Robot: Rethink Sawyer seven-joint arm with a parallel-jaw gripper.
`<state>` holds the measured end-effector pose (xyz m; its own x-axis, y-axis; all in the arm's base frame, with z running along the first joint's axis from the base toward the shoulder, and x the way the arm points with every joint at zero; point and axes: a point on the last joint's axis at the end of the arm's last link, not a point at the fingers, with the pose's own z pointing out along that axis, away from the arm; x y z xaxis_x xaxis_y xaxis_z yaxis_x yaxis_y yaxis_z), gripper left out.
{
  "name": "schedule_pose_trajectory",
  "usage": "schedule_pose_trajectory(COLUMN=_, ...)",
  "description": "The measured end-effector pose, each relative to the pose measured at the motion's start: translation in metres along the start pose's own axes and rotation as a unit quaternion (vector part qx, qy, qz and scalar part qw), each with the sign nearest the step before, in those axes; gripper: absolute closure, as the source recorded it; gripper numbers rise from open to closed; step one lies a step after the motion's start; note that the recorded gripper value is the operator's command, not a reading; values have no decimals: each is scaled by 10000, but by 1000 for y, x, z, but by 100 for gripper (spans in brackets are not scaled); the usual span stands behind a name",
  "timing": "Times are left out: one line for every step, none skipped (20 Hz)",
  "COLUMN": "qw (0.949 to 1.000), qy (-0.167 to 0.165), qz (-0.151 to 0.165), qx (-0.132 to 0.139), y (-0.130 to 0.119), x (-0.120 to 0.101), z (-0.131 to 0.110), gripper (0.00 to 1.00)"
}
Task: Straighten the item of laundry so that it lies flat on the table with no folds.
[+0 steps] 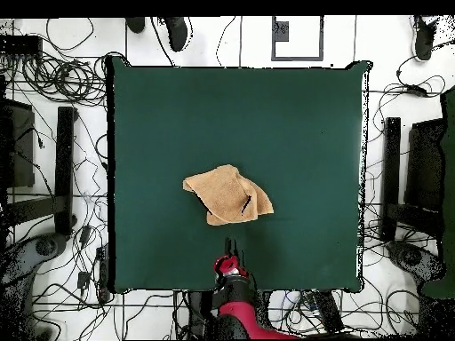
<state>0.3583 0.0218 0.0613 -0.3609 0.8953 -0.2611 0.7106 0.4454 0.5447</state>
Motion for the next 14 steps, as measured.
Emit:
schedule_pose_trajectory(qw=10000, qy=-58, qz=41, qx=-54, y=1, x=-1, z=-1, gripper=0)
schedule_pose_trajectory(qw=9999, qy=-107, qz=73, qx=-93, y=2, x=-3, z=-2, gripper=0)
schedule_pose_trajectory(qw=9997, qy=-155, qz=113, qx=-127, y=2, x=-5, z=-2, gripper=0)
schedule_pose_trajectory(qw=9996, qy=-184, qz=141, qx=-144, y=2, x=-7, z=-2, gripper=0)
schedule_pose_trajectory(qw=9995, qy=-215, qz=189, qx=-158, y=2, x=-8, z=-2, gripper=0)
schedule_pose_trajectory(qw=9993, qy=-232, qz=235, qx=-165, y=1, x=-9, z=-2, gripper=0)
schedule_pose_trajectory(qw=9992, qy=-244, qz=280, qx=-174, y=0, x=-9, z=-1, gripper=0)
schedule_pose_trajectory(qw=9990, qy=-252, qz=307, qx=-184, y=-1, x=-8, z=-1, gripper=0)
schedule_pose_trajectory(qw=9989, qy=-260, qz=333, qx=-195, y=-1, x=-8, z=-1, gripper=0)
schedule_pose_trajectory(qw=9987, qy=-271, qz=364, qx=-223, y=-2, x=-7, z=-1, gripper=0)
schedule_pose_trajectory(qw=9984, qy=-292, qz=390, qx=-287, y=-2, x=-6, z=-1, gripper=0)
schedule_pose_trajectory(qw=9982, qy=-303, qz=399, qx=-338, y=-2, x=-4, z=-1, gripper=0)
schedule_pose_trajectory(qw=9981, qy=-303, qz=401, qx=-360, y=-2, x=-4, z=-1, gripper=0)
schedule_pose_trajectory(qw=9978, qy=-309, qz=406, qx=-427, y=-2, x=-2, z=-2, gripper=0)
